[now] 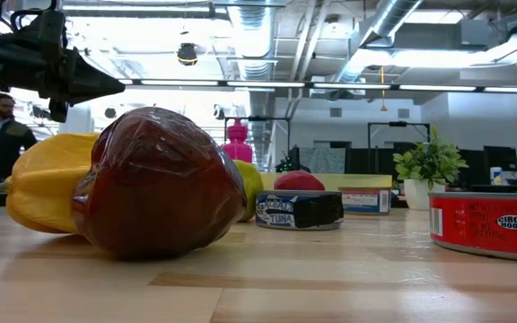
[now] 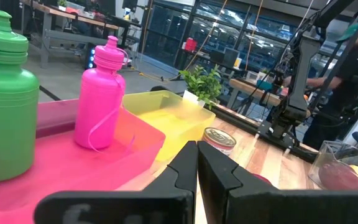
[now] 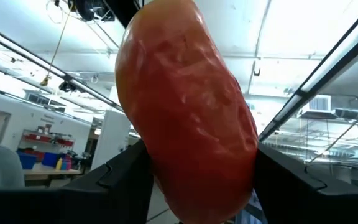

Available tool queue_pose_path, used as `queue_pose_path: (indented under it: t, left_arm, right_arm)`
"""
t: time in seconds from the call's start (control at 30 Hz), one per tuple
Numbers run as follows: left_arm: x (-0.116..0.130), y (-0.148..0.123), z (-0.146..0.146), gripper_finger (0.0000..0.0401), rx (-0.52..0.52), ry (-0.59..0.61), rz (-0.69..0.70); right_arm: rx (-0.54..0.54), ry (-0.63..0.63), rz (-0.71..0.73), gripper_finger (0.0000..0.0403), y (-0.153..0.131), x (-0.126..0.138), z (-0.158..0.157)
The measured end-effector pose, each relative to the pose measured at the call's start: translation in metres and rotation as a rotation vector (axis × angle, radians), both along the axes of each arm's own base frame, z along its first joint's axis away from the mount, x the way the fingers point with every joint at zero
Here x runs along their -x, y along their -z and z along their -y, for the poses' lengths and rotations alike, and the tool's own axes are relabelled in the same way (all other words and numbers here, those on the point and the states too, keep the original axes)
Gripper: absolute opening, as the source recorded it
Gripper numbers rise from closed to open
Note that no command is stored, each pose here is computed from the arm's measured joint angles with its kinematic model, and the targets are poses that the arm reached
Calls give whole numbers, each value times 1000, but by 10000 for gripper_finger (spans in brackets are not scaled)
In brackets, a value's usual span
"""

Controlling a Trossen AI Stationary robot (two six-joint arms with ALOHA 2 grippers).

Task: Pick & Place Food Item
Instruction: Put the top mango into the transparent bin

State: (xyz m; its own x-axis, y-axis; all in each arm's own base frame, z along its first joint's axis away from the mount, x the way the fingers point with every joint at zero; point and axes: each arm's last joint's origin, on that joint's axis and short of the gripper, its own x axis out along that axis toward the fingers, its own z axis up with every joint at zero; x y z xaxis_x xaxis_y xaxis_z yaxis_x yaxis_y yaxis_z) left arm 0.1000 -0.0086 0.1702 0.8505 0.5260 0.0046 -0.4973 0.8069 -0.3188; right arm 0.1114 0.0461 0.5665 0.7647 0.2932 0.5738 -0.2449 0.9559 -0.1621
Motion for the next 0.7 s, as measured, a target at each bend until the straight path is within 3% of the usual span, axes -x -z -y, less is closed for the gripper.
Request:
queue_pose_path:
  t: [0.37, 0.7]
  left_arm:
    - [0, 0, 0, 1, 0, 0, 0]
    - [0, 0, 0, 1, 0, 0, 0]
  right_arm:
    - [-40, 87, -23, 246, 1, -11, -1]
    - [-115, 83, -58, 246, 3, -18, -3]
